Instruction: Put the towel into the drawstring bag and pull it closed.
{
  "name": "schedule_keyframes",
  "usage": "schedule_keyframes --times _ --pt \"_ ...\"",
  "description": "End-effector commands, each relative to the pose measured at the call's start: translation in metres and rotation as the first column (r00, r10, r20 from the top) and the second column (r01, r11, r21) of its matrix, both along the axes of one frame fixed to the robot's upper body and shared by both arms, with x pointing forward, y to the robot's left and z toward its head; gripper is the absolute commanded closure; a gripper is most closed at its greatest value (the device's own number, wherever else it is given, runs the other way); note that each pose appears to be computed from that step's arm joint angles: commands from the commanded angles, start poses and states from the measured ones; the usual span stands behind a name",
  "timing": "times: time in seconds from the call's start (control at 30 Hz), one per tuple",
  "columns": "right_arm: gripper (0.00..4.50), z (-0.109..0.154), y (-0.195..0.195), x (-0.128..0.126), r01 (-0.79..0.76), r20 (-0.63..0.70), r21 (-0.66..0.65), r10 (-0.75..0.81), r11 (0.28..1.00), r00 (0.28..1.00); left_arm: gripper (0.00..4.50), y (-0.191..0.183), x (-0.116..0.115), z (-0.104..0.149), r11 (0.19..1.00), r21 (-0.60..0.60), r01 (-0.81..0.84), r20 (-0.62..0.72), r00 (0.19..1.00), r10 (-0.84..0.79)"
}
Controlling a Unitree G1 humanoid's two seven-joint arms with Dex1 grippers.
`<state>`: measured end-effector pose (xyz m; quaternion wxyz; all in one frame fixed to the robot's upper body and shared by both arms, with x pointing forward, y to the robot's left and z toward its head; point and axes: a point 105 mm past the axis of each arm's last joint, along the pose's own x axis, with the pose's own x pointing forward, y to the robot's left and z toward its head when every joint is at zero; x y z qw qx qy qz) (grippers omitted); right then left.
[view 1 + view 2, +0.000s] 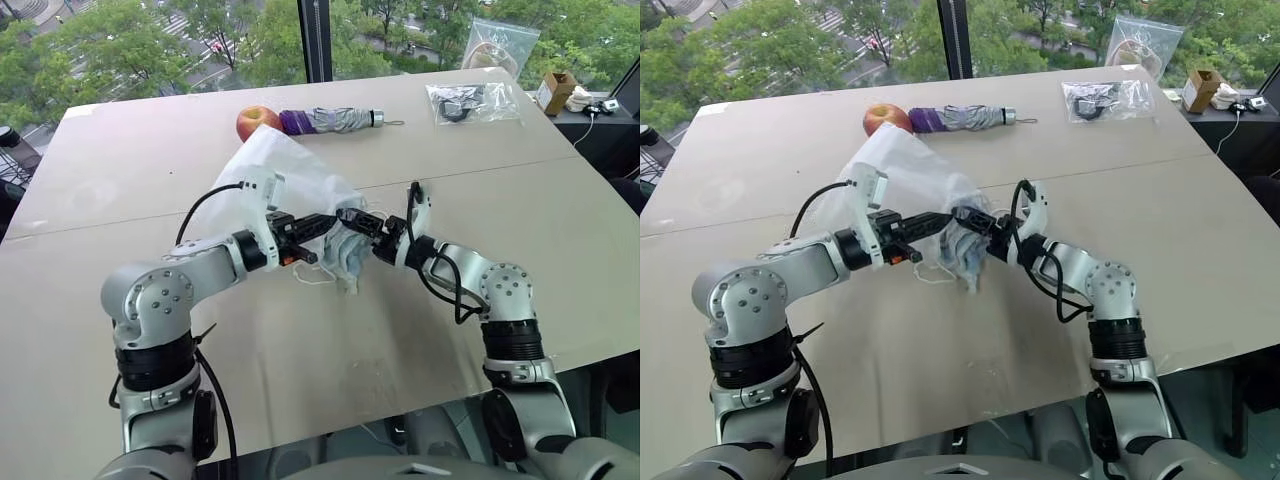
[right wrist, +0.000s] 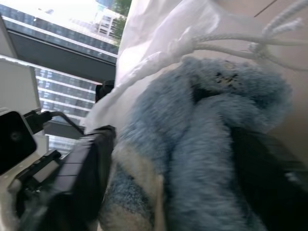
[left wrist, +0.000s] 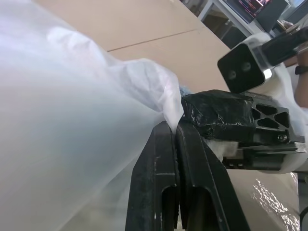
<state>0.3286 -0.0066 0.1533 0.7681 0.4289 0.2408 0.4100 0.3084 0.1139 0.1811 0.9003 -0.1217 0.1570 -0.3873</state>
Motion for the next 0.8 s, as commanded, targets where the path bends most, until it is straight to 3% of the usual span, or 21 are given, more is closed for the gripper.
schedule_keyframes --times 0.03,0.07,0.27,0.53,0.67,0.8 --pt "2.27 0.015 0.009 -0.01 -0.059 0.061 0.029 0.057 0.998 0.996 4.5 -0.006 -0.003 0.009 0.999 -0.022 0.036 0.046 0.998 -0.035" --pt "2.73 0.015 0.01 -0.01 -0.063 0.061 0.034 0.061 0.997 0.996 4.5 -0.006 -0.004 0.008 0.999 -0.023 0.042 0.043 0.998 -0.041" --pt "4.43 0.01 0.022 -0.004 -0.027 0.037 0.038 0.026 0.999 0.999 4.5 -0.013 -0.011 0.014 0.993 -0.066 0.102 0.052 0.994 -0.099" --pt "4.43 0.031 0.042 0.01 0.035 -0.048 0.219 -0.025 0.975 0.999 4.5 -0.022 -0.025 0.015 0.978 -0.084 0.191 0.043 0.981 -0.188" --pt "4.43 0.057 0.044 0.029 0.166 -0.254 0.441 -0.055 0.882 0.966 4.5 -0.029 -0.032 0.014 0.97 -0.096 0.222 0.035 0.975 -0.22" --pt "4.43 0.06 0.038 0.046 0.307 -0.45 0.513 -0.054 0.802 0.891 4.5 -0.029 -0.031 0.015 0.971 -0.106 0.215 0.035 0.977 -0.212"
